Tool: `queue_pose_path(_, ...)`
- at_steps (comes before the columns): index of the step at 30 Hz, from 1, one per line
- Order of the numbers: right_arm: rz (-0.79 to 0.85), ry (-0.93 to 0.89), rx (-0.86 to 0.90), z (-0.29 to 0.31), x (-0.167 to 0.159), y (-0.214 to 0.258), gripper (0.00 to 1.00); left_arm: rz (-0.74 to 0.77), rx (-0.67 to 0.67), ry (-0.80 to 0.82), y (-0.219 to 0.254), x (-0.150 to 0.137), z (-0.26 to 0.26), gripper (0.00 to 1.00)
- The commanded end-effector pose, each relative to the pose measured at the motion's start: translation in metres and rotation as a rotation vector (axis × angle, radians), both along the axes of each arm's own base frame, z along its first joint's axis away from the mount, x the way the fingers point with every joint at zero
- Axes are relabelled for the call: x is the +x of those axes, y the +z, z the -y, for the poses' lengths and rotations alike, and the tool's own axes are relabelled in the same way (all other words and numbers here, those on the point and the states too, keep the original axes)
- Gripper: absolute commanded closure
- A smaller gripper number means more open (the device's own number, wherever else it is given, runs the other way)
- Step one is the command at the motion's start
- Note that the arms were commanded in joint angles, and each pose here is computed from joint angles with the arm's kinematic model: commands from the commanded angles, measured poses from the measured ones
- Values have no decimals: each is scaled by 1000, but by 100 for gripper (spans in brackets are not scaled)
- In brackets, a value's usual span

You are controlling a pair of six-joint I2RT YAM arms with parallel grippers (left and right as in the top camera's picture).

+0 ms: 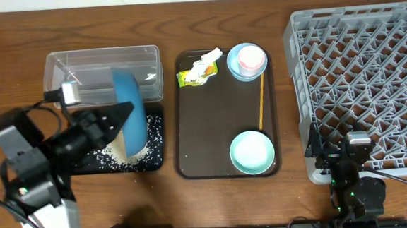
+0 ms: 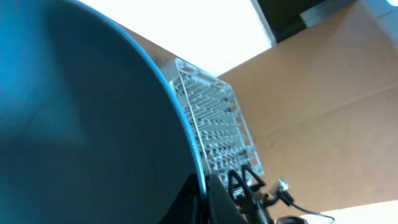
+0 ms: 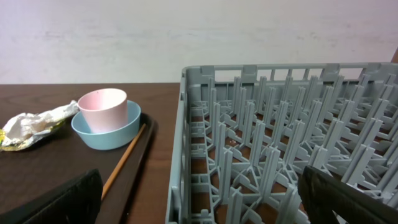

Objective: Sort waste into correct bins and load items into the dishwasher rack
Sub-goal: 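Tilt the blue bowl with the left gripper to pour rice onto the black tray, then carry the empty blue bowl back and set it on the brown tray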

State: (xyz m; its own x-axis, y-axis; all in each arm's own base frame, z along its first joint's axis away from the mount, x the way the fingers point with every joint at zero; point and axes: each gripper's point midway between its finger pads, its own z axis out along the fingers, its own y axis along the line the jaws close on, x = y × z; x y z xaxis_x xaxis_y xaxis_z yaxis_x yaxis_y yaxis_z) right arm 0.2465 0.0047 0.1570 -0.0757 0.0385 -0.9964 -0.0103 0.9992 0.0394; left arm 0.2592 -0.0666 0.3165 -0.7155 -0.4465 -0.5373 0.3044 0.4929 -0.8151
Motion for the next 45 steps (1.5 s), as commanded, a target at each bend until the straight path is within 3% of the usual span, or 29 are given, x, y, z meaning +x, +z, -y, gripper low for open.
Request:
queue_pose_path(1,-3,3,6,-1,0,-1,1,-41,23,93,14,6,13,94)
queue_pose_path(5,-3,3,6,-1,0,-1,1,-8,91,15,12,3,54,93)
queue_pose_path(13,-3,3,6,-1,0,-1,1,41,317,31,-16,17,115,94)
queue_pose_path(25,-3,3,6,-1,0,-1,1,160,689,-74,-109,53,210,91)
queue_pose_path(32,-3,3,6,-1,0,-1,1,81,797,-64,-169,72,216,90)
queue_pose_path(45,-4,3,6,-1,0,-1,1,13,838,-168,-206,53,233,90)
